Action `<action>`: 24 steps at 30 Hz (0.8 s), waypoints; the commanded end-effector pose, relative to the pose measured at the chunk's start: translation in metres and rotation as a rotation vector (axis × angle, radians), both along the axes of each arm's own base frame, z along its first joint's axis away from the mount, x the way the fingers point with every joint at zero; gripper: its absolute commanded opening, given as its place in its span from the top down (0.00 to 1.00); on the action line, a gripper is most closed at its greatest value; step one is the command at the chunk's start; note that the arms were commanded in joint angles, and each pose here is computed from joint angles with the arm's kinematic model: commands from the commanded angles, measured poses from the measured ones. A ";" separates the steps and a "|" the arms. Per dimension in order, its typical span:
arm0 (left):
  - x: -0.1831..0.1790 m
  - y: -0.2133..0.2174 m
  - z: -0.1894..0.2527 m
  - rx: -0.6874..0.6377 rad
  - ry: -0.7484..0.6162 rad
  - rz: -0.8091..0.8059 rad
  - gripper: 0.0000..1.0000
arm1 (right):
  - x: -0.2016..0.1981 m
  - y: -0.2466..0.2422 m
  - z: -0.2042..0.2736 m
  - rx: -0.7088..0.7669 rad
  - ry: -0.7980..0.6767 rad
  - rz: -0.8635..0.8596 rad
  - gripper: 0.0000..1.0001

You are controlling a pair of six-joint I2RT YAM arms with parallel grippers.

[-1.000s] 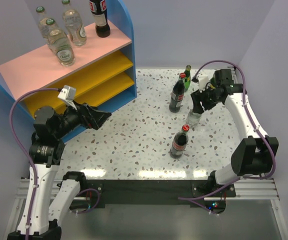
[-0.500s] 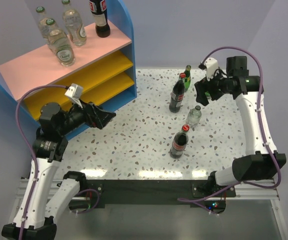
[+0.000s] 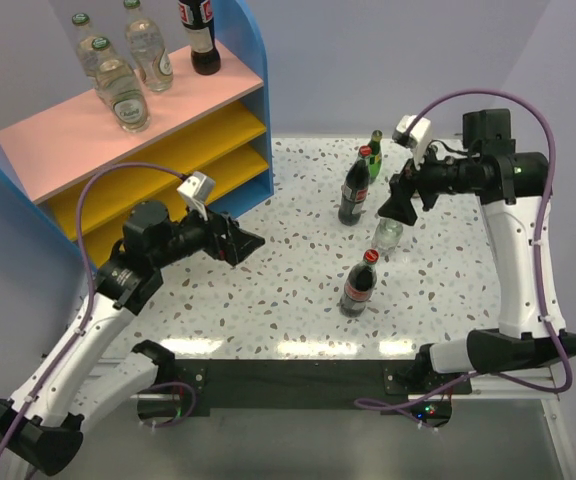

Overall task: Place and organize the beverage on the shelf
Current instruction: Move the drink to the center of the board, then pick up the drink from the center of the board.

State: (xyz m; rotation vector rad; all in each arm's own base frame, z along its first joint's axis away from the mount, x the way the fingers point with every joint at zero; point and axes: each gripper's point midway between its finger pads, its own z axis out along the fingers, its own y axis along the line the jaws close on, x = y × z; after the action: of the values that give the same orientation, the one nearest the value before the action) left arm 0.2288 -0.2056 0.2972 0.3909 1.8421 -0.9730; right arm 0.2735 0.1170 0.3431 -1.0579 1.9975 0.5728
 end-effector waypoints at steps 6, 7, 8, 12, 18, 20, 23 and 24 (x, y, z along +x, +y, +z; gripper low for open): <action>0.001 -0.023 -0.008 0.047 -0.107 0.016 0.00 | -0.087 0.031 -0.012 0.002 0.061 0.277 0.14; -0.002 -0.029 -0.011 0.048 -0.112 -0.002 0.00 | -0.088 0.032 -0.015 -0.003 0.061 0.280 0.14; -0.003 -0.031 -0.010 0.049 -0.120 -0.004 0.00 | -0.095 0.033 -0.020 -0.006 0.069 0.292 0.14; -0.005 -0.038 -0.011 0.059 -0.155 -0.008 0.00 | -0.112 0.039 -0.026 -0.019 0.050 0.363 0.14; -0.013 -0.051 -0.016 0.074 -0.180 -0.035 0.00 | -0.111 0.035 -0.046 -0.083 0.052 0.370 0.15; -0.015 -0.055 -0.017 0.075 -0.184 -0.050 0.00 | -0.109 0.034 -0.051 -0.097 0.051 0.367 0.15; -0.018 -0.059 -0.016 0.066 -0.194 -0.054 0.00 | -0.105 0.034 -0.059 -0.112 0.046 0.361 0.16; -0.018 -0.059 -0.017 0.067 -0.195 -0.052 0.00 | -0.104 0.034 -0.061 -0.122 0.047 0.363 0.17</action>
State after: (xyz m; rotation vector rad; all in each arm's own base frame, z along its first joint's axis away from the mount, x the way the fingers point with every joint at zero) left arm 0.2046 -0.2613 0.2686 0.5638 1.7760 -0.8991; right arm 0.1831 0.1583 0.2939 -1.4731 1.8515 0.6776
